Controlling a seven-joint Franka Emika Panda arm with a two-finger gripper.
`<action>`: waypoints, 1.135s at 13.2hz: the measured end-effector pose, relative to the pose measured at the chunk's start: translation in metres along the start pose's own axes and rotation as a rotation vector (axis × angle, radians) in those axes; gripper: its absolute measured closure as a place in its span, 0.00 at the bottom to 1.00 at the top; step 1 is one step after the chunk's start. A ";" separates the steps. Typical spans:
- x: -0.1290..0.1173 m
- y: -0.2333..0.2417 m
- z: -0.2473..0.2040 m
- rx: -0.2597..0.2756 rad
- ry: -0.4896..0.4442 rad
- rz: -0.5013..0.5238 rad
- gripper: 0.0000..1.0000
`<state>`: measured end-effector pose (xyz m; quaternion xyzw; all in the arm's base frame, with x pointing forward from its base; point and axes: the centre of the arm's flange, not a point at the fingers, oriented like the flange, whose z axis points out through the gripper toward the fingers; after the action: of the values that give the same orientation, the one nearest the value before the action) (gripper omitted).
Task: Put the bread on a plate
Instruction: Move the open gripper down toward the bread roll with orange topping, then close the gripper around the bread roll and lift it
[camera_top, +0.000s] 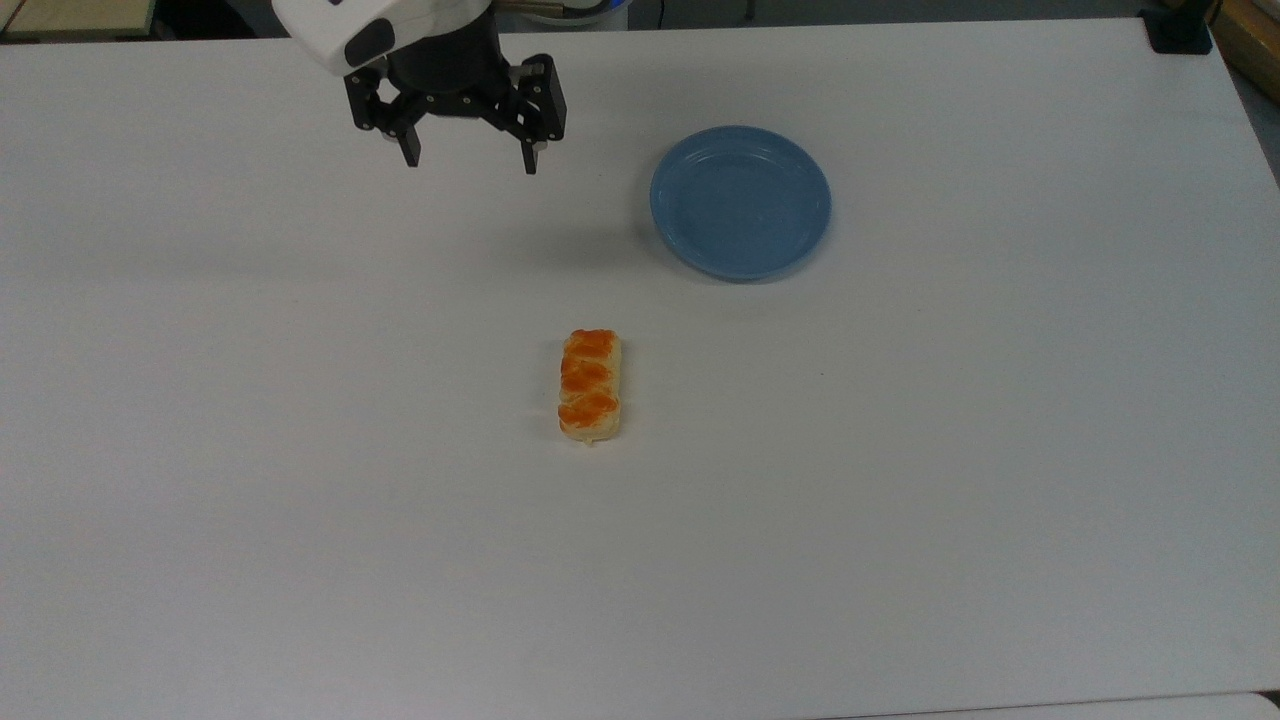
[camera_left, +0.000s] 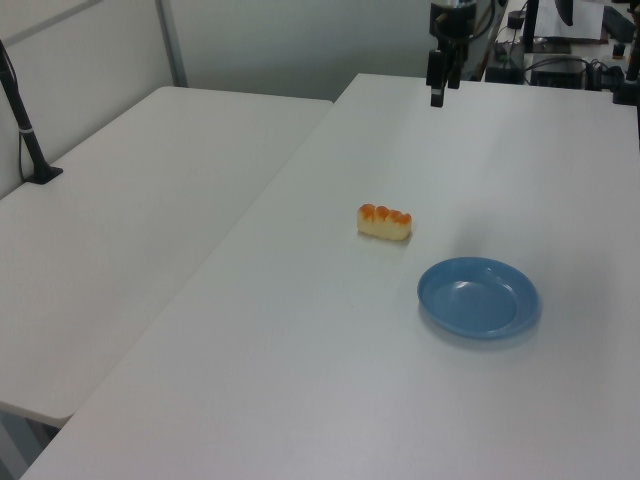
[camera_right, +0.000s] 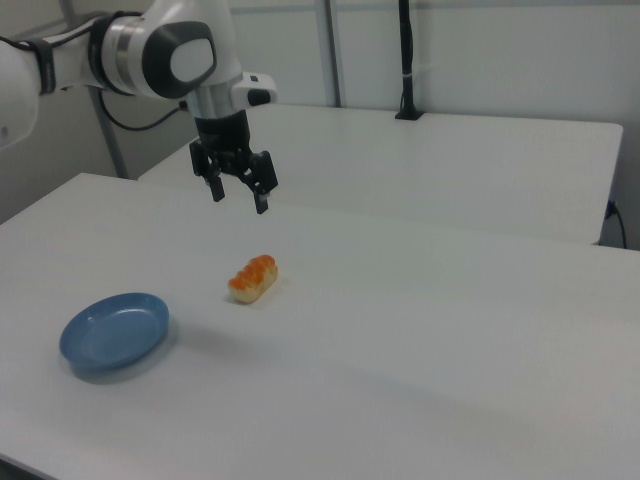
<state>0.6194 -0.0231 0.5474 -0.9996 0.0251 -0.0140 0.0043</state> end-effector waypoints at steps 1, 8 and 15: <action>0.008 0.000 0.012 0.000 0.008 0.000 0.00; 0.060 -0.013 0.115 -0.002 -0.037 -0.019 0.00; 0.064 -0.078 0.191 -0.061 -0.107 -0.072 0.00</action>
<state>0.6929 0.0530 0.3593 -0.9988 -0.0108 0.0401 -0.0255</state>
